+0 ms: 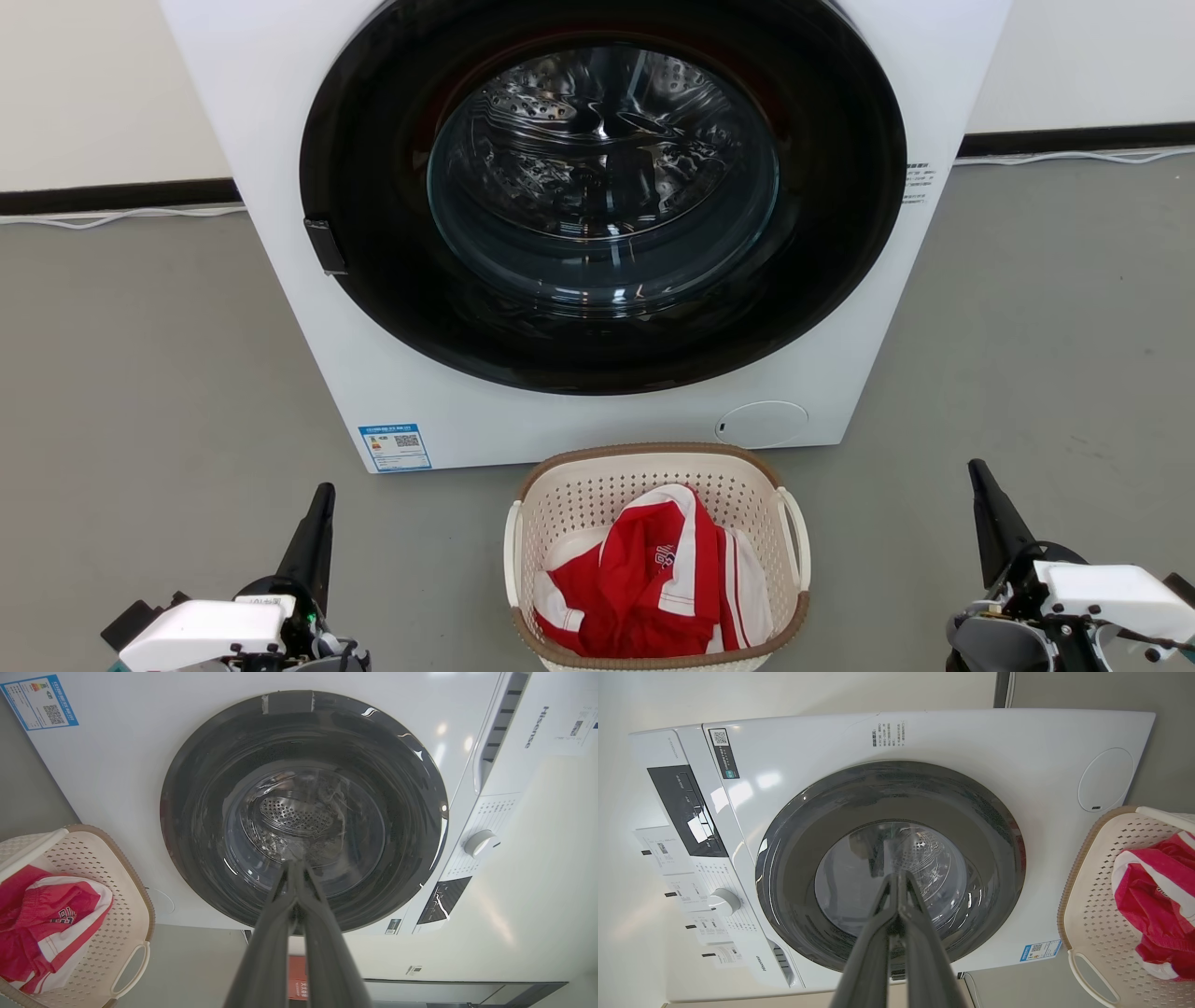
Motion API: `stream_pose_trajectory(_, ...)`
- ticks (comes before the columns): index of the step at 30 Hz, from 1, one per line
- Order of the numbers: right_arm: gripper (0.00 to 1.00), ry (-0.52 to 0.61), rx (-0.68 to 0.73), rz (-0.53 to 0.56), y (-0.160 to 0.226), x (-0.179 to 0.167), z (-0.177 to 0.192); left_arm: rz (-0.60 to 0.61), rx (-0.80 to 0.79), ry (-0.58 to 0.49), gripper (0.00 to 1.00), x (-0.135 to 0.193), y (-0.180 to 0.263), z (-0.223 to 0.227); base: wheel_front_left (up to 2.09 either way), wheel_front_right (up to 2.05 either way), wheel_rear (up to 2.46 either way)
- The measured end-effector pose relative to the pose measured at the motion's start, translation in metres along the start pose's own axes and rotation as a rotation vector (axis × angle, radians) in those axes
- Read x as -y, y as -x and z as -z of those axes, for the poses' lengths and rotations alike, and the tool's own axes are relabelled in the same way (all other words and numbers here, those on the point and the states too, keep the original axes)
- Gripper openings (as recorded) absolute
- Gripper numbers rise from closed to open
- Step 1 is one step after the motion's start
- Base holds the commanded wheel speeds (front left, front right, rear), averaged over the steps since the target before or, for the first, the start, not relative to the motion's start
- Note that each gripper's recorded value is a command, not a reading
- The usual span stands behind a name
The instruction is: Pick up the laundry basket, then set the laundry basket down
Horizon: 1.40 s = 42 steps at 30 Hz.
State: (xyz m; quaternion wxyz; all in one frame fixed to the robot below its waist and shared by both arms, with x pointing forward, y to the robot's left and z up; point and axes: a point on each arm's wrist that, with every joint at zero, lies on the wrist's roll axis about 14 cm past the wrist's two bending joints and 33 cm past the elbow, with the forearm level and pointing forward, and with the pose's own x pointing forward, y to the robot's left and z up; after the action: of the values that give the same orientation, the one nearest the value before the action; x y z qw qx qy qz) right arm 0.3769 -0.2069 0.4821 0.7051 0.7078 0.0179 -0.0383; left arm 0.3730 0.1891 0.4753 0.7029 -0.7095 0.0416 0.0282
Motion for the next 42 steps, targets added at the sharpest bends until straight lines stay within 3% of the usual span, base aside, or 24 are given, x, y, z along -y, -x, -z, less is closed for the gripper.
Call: stream_pose_trajectory(42,0.0,0.0,0.0,0.0,0.0,0.0,0.0,0.0,0.0,0.0,0.0,0.0,0.0,0.0,0.0,0.0,0.0)
